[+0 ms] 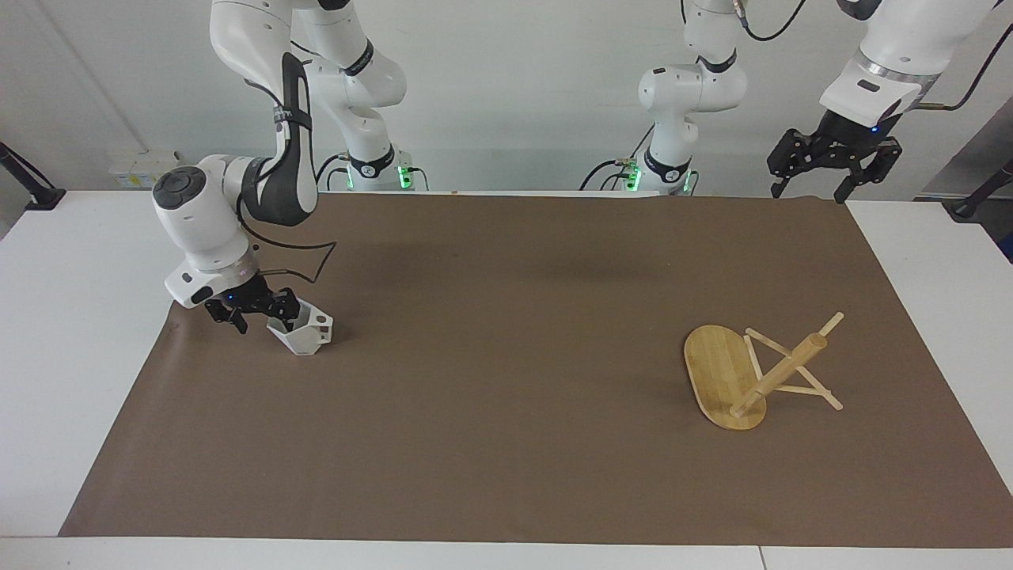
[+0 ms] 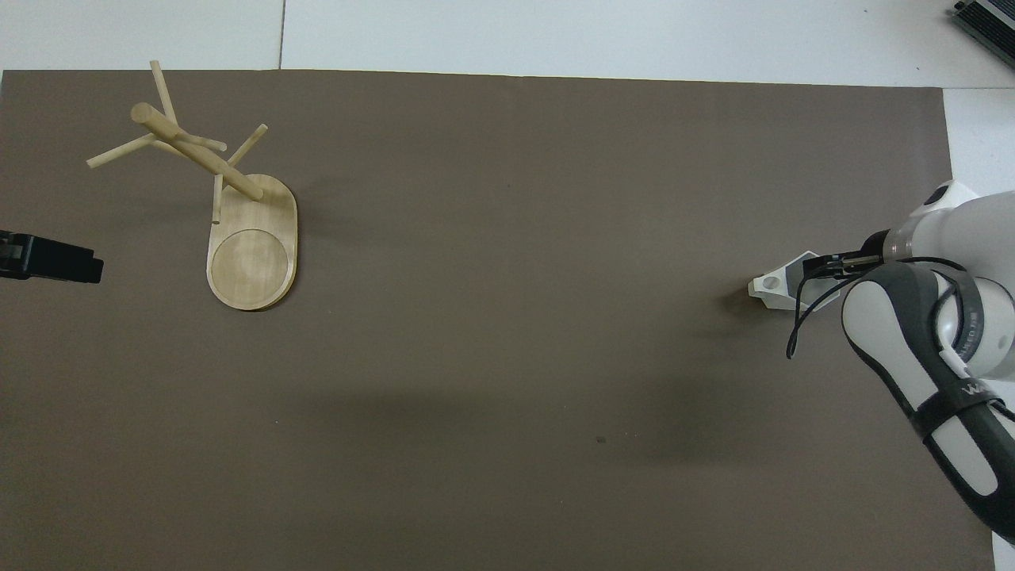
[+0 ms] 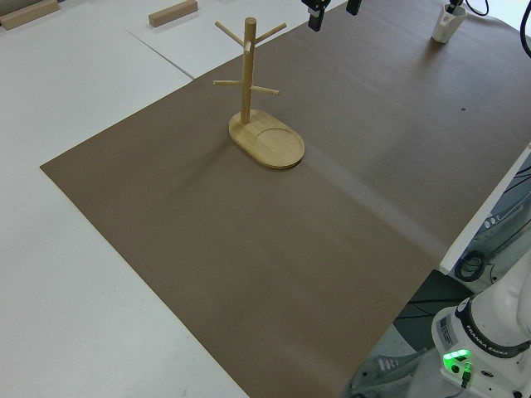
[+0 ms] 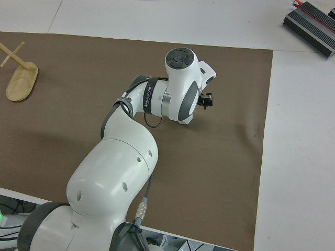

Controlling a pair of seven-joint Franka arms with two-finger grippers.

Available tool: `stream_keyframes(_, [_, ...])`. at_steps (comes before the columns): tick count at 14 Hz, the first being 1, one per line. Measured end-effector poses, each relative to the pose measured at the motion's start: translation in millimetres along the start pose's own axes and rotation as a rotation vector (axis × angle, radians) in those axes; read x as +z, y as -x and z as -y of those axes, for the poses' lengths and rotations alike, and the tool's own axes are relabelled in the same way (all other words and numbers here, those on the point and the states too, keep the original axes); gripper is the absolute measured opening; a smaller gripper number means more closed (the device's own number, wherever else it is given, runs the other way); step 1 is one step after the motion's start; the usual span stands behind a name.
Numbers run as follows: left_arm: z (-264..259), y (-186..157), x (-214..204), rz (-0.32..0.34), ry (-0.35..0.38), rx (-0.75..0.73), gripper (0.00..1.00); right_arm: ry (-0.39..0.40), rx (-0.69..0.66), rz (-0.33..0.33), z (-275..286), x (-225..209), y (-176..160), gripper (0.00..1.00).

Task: Hang cup on rack
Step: 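Reach the right gripper to the white mug and grasp its rim, then lift the mug with the right gripper toward the left gripper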

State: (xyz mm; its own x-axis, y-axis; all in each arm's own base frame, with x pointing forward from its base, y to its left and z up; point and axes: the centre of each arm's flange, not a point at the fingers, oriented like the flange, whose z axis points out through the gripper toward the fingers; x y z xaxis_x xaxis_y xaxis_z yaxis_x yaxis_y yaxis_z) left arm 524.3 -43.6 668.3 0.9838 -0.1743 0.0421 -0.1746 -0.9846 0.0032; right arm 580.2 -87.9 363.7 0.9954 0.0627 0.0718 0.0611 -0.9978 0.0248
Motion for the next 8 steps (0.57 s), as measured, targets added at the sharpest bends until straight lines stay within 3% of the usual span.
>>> stream_keyframes(2, [0.0,0.0,0.0,0.000,0.000,0.000,1.00,0.000,-0.001,0.000,0.4,0.0,-0.1,0.49])
stream_keyframes(6, [0.0,0.0,0.0,0.000,0.000,0.000,1.00,-0.004,-0.003,-0.002,3.3,-1.8,-0.8,0.08])
stream_keyframes(8, [0.0,0.0,0.0,0.000,0.000,0.000,1.00,-0.004,-0.004,-0.007,4.0,-5.0,-1.1,0.07])
